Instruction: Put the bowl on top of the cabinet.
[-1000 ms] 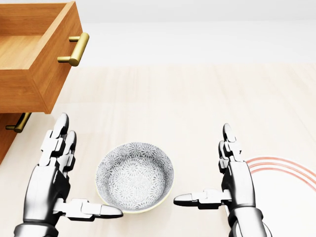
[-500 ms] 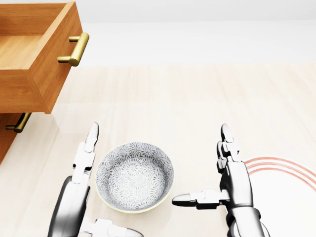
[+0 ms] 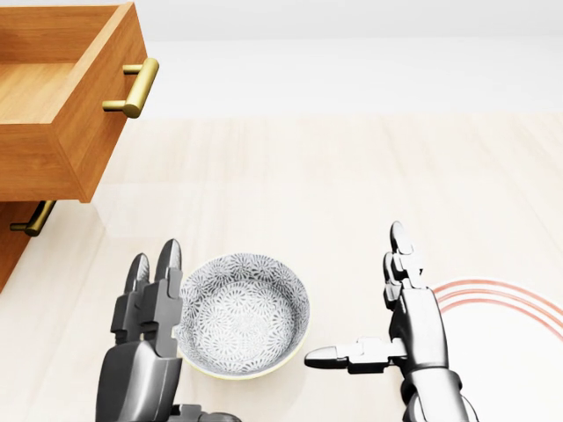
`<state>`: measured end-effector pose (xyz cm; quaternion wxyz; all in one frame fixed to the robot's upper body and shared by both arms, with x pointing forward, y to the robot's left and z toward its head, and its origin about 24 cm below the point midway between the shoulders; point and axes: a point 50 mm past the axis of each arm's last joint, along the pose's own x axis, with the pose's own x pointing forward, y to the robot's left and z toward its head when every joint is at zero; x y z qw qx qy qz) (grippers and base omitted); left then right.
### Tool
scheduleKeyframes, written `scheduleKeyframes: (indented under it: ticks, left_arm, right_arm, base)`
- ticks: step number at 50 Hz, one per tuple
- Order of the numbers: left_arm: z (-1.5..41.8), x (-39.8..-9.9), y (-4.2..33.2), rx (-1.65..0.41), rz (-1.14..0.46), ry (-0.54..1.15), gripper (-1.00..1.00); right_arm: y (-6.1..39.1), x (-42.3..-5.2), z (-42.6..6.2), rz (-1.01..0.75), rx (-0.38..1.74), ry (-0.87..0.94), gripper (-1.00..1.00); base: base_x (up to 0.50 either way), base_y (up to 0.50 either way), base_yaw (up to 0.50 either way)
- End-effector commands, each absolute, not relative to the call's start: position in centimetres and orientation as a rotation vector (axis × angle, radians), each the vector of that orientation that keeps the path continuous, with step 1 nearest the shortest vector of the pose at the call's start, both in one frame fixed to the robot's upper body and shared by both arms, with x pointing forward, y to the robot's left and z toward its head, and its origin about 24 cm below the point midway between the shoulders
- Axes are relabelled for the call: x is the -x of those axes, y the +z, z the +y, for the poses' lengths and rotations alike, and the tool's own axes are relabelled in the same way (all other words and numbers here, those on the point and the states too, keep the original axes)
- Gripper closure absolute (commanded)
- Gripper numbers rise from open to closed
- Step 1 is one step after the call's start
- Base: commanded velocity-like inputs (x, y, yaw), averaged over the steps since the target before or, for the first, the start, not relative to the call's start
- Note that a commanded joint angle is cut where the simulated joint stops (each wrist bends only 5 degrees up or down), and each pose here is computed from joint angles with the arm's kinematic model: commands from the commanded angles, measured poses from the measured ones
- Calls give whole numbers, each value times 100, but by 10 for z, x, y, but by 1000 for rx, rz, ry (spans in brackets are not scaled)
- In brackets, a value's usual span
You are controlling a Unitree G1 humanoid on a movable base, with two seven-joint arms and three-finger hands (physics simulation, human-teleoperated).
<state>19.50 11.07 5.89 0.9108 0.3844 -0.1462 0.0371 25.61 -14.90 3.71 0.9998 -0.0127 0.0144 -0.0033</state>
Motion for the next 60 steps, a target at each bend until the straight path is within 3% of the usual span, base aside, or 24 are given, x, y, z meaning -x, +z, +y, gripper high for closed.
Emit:
scheduleKeyframes:
  ticks: [1,3,4,5,31,32,33,60]
  left_arm:
    - [105,-192,60,-956,-423,156,-100]
    - [102,-192,60,-958,-431,150,-100]
    - [81,-223,32,-1118,-435,35,-100]
    - [79,-225,29,-1131,-432,26,-100]
    - [79,-233,24,-1166,-415,14,-100]
    - [81,-233,23,-1159,-406,17,11]
    - [82,-232,22,-1169,-406,11,96]
    - [91,-232,47,-1059,-440,127,95]
  right_arm:
    - [36,-256,-149,31,26,-2,-100]
    - [36,-256,-148,31,27,0,-100]
    - [40,-252,-147,21,31,10,-100]
    - [41,-252,-147,21,31,11,-100]
    - [40,-253,-146,24,34,16,-100]
    - [40,-253,-146,24,34,16,-100]
    - [40,-253,-146,24,34,16,-100]
    - [39,-253,-144,23,38,19,-100]
  base:
    - [0,0,0]
    - [0,0,0]
    - [0,0,0]
    - [0,0,0]
    - [0,0,0]
    - [0,0,0]
    - [0,0,0]
    - [0,0,0]
